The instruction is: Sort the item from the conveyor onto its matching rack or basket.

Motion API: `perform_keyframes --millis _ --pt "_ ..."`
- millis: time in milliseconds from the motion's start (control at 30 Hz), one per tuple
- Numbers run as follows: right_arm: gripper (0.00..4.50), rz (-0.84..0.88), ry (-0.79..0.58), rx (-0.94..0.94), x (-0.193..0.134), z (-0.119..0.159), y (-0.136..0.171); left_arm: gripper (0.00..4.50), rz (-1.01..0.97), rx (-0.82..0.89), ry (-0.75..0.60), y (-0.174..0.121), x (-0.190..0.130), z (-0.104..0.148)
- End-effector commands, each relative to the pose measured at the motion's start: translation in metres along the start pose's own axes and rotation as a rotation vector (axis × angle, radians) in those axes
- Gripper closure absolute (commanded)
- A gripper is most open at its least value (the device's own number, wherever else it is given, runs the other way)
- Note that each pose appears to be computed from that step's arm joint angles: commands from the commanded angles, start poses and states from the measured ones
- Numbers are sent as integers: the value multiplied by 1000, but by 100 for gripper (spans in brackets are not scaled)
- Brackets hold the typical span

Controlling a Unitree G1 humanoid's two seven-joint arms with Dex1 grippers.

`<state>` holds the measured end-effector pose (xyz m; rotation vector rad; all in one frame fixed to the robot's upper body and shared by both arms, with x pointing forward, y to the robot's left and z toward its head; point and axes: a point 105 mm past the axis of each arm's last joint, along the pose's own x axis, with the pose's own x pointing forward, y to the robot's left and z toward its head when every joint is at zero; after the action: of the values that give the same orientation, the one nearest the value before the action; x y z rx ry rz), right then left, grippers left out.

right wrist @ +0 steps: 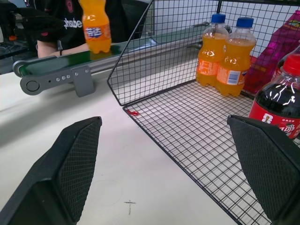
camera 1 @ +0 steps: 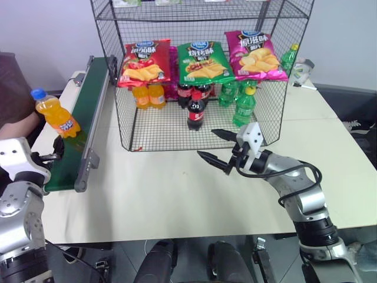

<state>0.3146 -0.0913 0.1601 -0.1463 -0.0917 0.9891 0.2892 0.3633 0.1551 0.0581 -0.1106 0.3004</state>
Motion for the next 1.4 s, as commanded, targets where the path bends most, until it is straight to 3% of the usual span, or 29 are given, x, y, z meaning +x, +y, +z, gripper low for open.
perform_keyframes --millis 33,667,767,833,933,1133,1267,1400 --pt "0 7 -45 -35 2 13 1 5 12 34 -52 5 -1 14" --pt "0 15 -47 -36 4 15 1 5 9 18 -81 6 -2 19" --pt "0 16 -46 -36 4 15 1 89 8 20 -90 6 -3 20" --pt "0 18 -46 -35 4 15 2 176 11 27 -83 7 -3 20" --pt "0 25 -46 -33 5 14 4 176 9 8 -114 8 -4 28" --pt "0 31 -48 -35 6 16 3 176 -30 3 -238 5 1 73" --pt "0 33 -49 -37 7 16 2 176 -134 -1 -261 -16 6 91" --pt "0 28 -49 -39 5 17 2 176 -385 -42 -255 -69 -1 103"
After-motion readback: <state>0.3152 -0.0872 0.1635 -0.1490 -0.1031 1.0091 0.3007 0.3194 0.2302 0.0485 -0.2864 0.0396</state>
